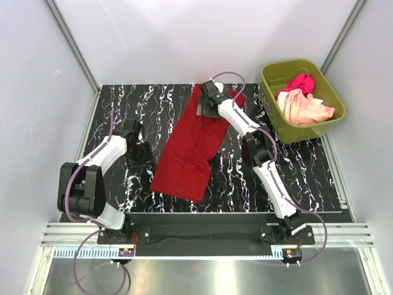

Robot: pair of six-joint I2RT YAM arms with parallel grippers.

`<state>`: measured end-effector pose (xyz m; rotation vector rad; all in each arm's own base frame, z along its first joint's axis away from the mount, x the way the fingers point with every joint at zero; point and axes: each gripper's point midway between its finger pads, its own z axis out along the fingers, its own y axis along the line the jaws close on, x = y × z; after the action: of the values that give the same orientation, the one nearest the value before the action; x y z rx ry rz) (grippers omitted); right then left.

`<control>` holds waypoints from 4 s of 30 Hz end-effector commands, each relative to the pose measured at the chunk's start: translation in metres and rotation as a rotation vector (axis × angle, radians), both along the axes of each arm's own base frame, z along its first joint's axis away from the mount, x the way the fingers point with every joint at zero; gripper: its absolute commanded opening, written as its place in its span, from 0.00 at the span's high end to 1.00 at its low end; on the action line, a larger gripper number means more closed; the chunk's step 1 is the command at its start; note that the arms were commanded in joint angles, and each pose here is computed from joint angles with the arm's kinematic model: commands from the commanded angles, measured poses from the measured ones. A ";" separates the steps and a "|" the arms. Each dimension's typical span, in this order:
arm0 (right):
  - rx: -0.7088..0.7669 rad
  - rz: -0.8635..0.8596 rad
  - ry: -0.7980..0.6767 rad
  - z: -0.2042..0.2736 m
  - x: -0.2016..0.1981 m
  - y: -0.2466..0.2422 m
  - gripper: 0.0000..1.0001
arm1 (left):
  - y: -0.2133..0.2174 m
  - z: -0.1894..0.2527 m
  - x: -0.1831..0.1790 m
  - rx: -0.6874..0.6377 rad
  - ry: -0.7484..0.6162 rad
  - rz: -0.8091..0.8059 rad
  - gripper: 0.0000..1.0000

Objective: Fold and stack the t-shirts
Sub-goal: Fold the tshirt

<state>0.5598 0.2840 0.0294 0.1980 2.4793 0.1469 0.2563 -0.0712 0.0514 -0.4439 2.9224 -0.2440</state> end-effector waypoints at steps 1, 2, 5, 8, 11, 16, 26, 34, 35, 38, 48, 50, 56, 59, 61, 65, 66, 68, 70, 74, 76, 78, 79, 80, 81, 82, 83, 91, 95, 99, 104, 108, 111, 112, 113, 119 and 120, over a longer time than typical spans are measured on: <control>-0.042 0.159 -0.117 0.009 0.023 0.013 0.13 | -0.006 0.008 -0.004 -0.041 -0.040 0.004 0.38; -0.046 0.166 -0.143 0.022 0.027 0.014 0.11 | -0.007 0.007 -0.004 -0.049 -0.042 0.002 0.37; -0.038 0.176 -0.162 0.054 0.026 0.008 0.09 | -0.010 0.004 -0.006 -0.067 -0.038 -0.018 0.37; -0.036 0.187 -0.162 0.095 0.009 -0.002 0.06 | -0.016 -0.007 -0.007 -0.093 0.003 -0.036 0.37; -0.006 0.182 -0.146 0.154 -0.030 -0.016 0.01 | -0.017 -0.015 -0.004 -0.093 0.013 -0.038 0.37; 0.132 0.232 0.152 0.133 -0.137 -0.021 0.02 | -0.013 -0.026 -0.001 -0.065 0.037 -0.053 0.39; 0.470 0.292 0.383 0.098 -0.305 -0.004 0.13 | -0.031 -0.036 -0.019 -0.175 0.088 -0.054 0.45; 0.545 0.388 0.535 0.048 -0.356 0.024 0.19 | -0.040 -0.043 -0.037 -0.178 0.115 -0.068 0.54; 0.547 0.388 0.564 0.039 -0.360 0.026 0.19 | -0.040 -0.044 -0.038 -0.174 0.118 -0.067 0.56; 0.562 0.402 0.617 0.025 -0.377 0.034 0.22 | -0.049 -0.046 -0.045 -0.190 0.125 -0.065 0.60; 0.492 0.344 0.679 -0.010 -0.389 0.025 0.34 | -0.061 -0.053 -0.065 -0.204 0.156 -0.048 0.76; 0.474 0.326 0.695 -0.014 -0.394 0.019 0.45 | -0.063 -0.053 -0.069 -0.214 0.162 -0.049 0.79; 0.279 0.236 0.678 -0.017 -0.417 -0.039 0.93 | -0.090 -0.049 -0.086 -0.237 0.176 -0.124 0.82; 0.222 0.202 0.666 -0.017 -0.434 -0.066 0.99 | -0.104 -0.047 -0.100 -0.251 0.188 -0.160 0.81; 0.205 0.182 0.669 -0.020 -0.443 -0.078 1.00 | -0.107 -0.044 -0.109 -0.280 0.194 -0.152 0.78; 0.228 0.188 0.667 -0.020 -0.449 -0.081 0.95 | -0.105 -0.036 -0.121 -0.288 0.196 -0.167 0.63; 0.230 0.191 0.676 -0.020 -0.452 -0.081 0.90 | -0.103 -0.035 -0.123 -0.282 0.193 -0.172 0.56; 0.235 0.184 0.681 -0.019 -0.454 -0.082 0.72 | -0.102 -0.031 -0.124 -0.286 0.178 -0.177 0.51; 0.247 0.177 0.669 -0.016 -0.456 -0.083 0.52 | -0.102 -0.029 -0.125 -0.292 0.176 -0.186 0.48; 0.282 0.181 0.667 -0.010 -0.461 -0.082 0.49 | -0.111 -0.028 -0.125 -0.342 0.183 -0.219 0.47; 0.298 0.189 0.668 -0.010 -0.464 -0.082 0.50 | -0.113 -0.029 -0.125 -0.345 0.178 -0.234 0.46; 0.308 0.191 0.666 -0.010 -0.465 -0.082 0.50 | -0.114 -0.030 -0.125 -0.349 0.178 -0.250 0.45; 0.322 0.199 0.659 -0.010 -0.464 -0.079 0.50 | -0.116 -0.030 -0.125 -0.360 0.173 -0.260 0.44; 0.333 0.206 0.660 -0.011 -0.464 -0.077 0.50 | -0.118 -0.031 -0.126 -0.367 0.180 -0.269 0.44; 0.349 0.215 0.673 -0.012 -0.467 -0.075 0.50 | -0.120 -0.032 -0.129 -0.373 0.193 -0.274 0.44; 0.356 0.221 0.675 -0.014 -0.467 -0.073 0.50 | -0.120 -0.034 -0.130 -0.368 0.199 -0.275 0.44; 0.357 0.216 0.679 -0.015 -0.467 -0.073 0.50 | -0.121 -0.035 -0.131 -0.365 0.201 -0.279 0.45; 0.376 0.216 0.669 -0.016 -0.469 -0.073 0.53 | -0.116 -0.044 -0.142 -0.313 0.233 -0.283 0.49; 0.383 0.223 0.671 -0.016 -0.470 -0.072 0.53 | -0.112 -0.047 -0.144 -0.263 0.236 -0.280 0.51; 0.386 0.225 0.666 -0.017 -0.468 -0.070 0.54 | -0.105 -0.052 -0.146 -0.215 0.255 -0.266 0.58; 0.371 0.213 0.663 -0.016 -0.467 -0.073 0.72 | -0.100 -0.054 -0.148 -0.183 0.265 -0.244 0.84; 0.350 0.185 0.656 -0.018 -0.473 -0.084 1.00 | -0.095 -0.060 -0.163 -0.171 0.317 -0.212 1.00; 0.365 0.183 0.658 -0.018 -0.476 -0.084 1.00 | -0.096 -0.061 -0.169 -0.186 0.336 -0.215 1.00; 0.365 0.185 0.661 -0.019 -0.476 -0.084 1.00 | -0.098 -0.059 -0.167 -0.190 0.327 -0.223 1.00; 0.367 0.193 0.669 -0.019 -0.477 -0.083 1.00 | -0.100 -0.058 -0.168 -0.194 0.328 -0.228 1.00; 0.387 0.202 0.669 -0.020 -0.477 -0.080 1.00 | -0.109 -0.054 -0.167 -0.234 0.317 -0.252 1.00; 0.391 0.210 0.664 -0.018 -0.477 -0.079 1.00 | -0.112 -0.052 -0.167 -0.246 0.311 -0.261 1.00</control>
<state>0.0828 0.2011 0.0089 0.1756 3.1159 0.7296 0.0973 -0.1962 0.0138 -0.1660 3.2483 -0.7455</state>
